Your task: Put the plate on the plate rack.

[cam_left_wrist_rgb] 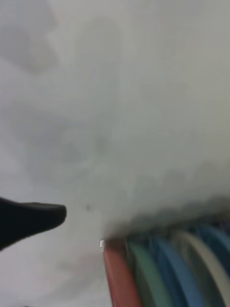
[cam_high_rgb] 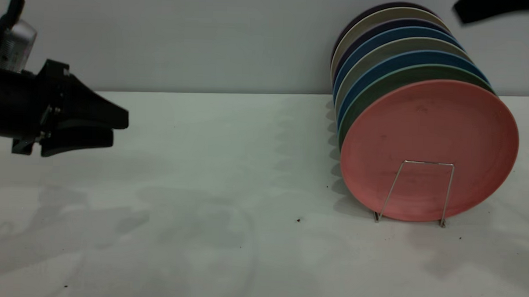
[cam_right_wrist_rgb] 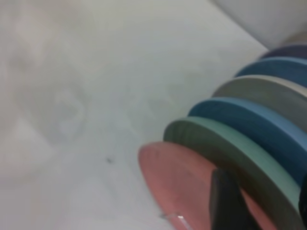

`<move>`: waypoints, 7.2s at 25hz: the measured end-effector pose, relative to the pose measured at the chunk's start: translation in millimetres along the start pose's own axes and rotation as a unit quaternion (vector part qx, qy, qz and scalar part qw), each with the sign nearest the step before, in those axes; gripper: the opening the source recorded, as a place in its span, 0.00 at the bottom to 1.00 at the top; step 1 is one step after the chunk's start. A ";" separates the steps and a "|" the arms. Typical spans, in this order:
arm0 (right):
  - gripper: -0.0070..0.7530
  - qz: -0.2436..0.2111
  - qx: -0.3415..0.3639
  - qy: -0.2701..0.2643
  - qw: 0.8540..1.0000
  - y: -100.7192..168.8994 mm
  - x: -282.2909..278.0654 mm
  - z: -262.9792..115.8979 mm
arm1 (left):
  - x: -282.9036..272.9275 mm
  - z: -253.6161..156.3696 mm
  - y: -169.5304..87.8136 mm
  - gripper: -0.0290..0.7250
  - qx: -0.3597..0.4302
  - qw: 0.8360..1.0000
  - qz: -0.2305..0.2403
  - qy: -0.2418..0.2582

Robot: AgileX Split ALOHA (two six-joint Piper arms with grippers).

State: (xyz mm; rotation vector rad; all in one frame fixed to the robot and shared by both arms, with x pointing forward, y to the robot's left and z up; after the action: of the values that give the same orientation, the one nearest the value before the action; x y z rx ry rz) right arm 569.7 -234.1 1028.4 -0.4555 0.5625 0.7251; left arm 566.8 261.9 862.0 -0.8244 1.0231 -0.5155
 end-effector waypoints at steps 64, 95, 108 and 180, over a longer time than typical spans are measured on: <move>0.50 -0.166 0.146 0.104 0.970 173.8 -194.3 -128.0 | -232.6 -201.1 -119.1 0.66 0.177 0.919 0.332 -0.117; 0.50 -0.180 0.166 0.104 0.964 171.6 -195.6 -129.5 | -234.7 -220.0 -105.1 0.66 0.182 0.914 0.332 -0.148; 0.50 -0.180 0.166 0.103 0.964 171.4 -195.7 -129.3 | -235.3 -219.9 -104.4 0.66 0.182 0.912 0.335 -0.148; 0.50 -0.232 0.134 0.008 0.963 190.8 -217.7 -134.6 | -242.9 -238.1 -108.1 0.66 0.245 0.906 0.288 -0.190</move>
State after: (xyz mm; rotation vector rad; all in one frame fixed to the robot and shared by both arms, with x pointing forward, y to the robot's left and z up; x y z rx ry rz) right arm 255.3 -289.7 1024.3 -0.3227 0.5342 0.1910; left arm 244.9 286.8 1014.1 -0.1362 0.6785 -0.0786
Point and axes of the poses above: a point on each arm's last joint axis where the gripper is mounted, x pointing out along that axis toward the gripper, y along the wrist's bending axis when the last joint is at zero, z = x × y, the point moved 3 cm from there along x, pointing out along that axis toward the gripper, and after that the axes turned 11 degrees about -x, right-handed, at the moved point
